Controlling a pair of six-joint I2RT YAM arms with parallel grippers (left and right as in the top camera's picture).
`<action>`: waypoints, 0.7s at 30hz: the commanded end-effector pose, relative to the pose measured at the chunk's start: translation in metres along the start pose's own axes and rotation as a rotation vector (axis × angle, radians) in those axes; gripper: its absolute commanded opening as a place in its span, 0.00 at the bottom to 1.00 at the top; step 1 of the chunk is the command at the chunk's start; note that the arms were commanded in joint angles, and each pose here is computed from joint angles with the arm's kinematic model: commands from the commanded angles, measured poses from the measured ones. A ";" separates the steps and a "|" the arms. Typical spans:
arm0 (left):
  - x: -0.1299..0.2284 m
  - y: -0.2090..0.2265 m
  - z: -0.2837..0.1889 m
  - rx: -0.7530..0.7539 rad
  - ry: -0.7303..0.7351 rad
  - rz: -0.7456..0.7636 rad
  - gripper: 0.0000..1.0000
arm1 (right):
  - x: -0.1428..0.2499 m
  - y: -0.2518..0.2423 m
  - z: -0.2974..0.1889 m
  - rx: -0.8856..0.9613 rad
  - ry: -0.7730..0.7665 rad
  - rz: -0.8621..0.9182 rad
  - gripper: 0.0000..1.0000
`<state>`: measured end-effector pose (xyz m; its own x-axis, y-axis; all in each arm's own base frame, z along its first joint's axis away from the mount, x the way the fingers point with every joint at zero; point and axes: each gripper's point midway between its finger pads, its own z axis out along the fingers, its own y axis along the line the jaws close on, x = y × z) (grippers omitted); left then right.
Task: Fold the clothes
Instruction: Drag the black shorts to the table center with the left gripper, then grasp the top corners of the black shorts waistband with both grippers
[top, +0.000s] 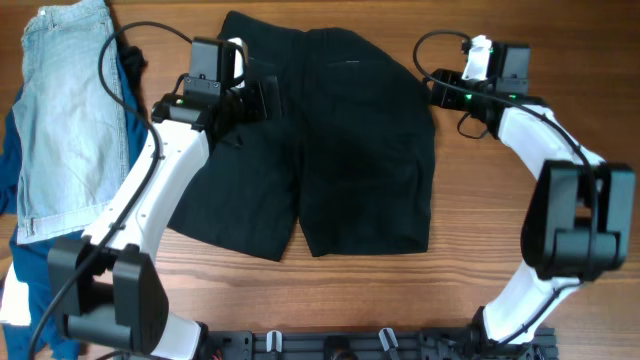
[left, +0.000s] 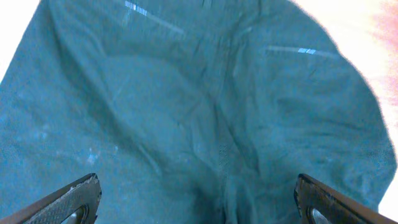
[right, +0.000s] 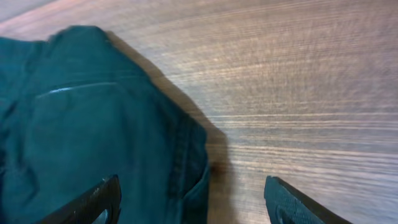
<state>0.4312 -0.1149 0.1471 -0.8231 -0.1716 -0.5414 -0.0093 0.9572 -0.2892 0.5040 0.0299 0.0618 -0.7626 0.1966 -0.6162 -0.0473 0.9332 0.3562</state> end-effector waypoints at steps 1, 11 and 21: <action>0.011 0.005 0.011 -0.012 0.045 0.018 1.00 | 0.003 -0.005 0.021 -0.021 -0.003 0.076 0.74; 0.025 -0.004 0.011 -0.010 0.089 0.039 1.00 | 0.018 -0.008 0.065 -0.095 -0.023 0.258 0.67; 0.026 -0.005 0.012 -0.007 0.089 0.042 1.00 | 0.025 0.036 0.086 -0.176 -0.034 0.175 0.24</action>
<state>0.4185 -0.1253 0.1319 -0.8621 -0.1379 -0.4877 0.0008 0.9619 -0.2733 0.5417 0.0783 0.0121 -0.7248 0.3796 -0.5749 -0.0103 0.8284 0.5600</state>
